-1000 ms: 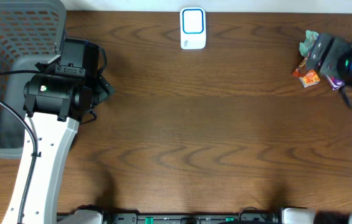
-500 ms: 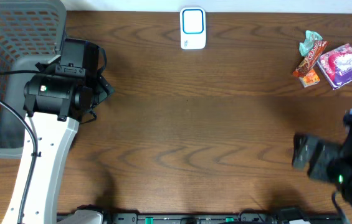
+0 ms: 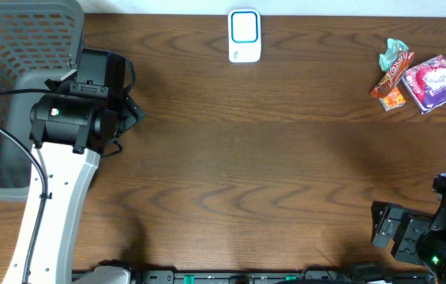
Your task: Scan the item barcode
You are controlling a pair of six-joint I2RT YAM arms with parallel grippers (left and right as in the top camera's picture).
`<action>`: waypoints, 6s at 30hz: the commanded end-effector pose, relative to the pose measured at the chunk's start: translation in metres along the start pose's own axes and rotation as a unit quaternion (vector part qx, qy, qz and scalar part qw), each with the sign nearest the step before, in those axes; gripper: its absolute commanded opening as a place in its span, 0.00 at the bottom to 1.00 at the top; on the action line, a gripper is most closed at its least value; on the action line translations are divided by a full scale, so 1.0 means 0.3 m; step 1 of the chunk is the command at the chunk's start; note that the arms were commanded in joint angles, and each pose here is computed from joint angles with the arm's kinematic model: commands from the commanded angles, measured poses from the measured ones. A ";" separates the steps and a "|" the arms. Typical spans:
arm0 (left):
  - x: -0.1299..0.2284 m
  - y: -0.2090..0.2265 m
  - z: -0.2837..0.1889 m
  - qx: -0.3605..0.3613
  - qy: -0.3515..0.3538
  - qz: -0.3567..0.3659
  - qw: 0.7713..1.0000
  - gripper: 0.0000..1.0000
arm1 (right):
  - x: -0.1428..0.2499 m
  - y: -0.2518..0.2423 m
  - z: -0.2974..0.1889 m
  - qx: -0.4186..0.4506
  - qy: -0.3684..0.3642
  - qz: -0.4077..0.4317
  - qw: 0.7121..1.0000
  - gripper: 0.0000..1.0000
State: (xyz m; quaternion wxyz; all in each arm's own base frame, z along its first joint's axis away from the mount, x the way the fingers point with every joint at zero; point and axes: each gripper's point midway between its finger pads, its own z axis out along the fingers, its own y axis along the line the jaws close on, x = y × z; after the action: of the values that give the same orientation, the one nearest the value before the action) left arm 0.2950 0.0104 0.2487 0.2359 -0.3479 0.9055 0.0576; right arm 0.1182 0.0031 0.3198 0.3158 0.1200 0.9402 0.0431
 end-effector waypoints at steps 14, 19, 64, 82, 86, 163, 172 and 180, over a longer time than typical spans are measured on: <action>-0.013 0.014 -0.009 -0.006 -0.010 -0.005 1.000 0.98 | -0.033 0.011 0.045 0.001 -0.015 -0.018 1.000 0.99; -0.013 0.014 -0.009 -0.006 -0.010 -0.005 1.000 0.98 | -0.095 0.047 0.115 -0.016 -0.068 -0.108 0.992 0.99; -0.013 0.014 -0.009 -0.006 -0.010 -0.005 1.000 0.98 | -0.002 0.040 0.688 -0.102 -0.401 -0.099 0.905 0.99; -0.013 0.014 -0.009 -0.006 -0.010 -0.005 1.000 0.98 | -0.011 -0.003 0.693 -0.061 -0.406 -0.115 0.905 0.99; -0.013 0.014 -0.009 -0.006 -0.010 -0.005 1.000 0.98 | -0.009 0.003 0.693 -0.064 -0.405 -0.117 0.905 0.99; 0.099 -0.044 0.001 0.124 -0.012 0.118 0.985 0.98 | -0.012 -0.002 0.691 -0.054 -0.408 -0.128 0.902 0.99; 0.188 -0.161 -0.202 0.377 -0.139 0.230 0.886 0.98 | -0.012 -0.002 0.691 -0.054 -0.407 -0.128 0.903 0.99; 0.305 -0.020 -0.145 0.381 -0.210 0.253 0.864 0.98 | -0.012 -0.002 0.691 -0.054 -0.408 -0.128 0.903 0.99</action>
State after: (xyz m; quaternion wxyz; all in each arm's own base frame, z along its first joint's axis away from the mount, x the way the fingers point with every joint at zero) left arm 0.2324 -0.0640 0.2695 0.5100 -0.0094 0.8395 -0.1870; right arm 0.2462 0.0037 0.1576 0.6795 -0.0097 0.7336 0.0063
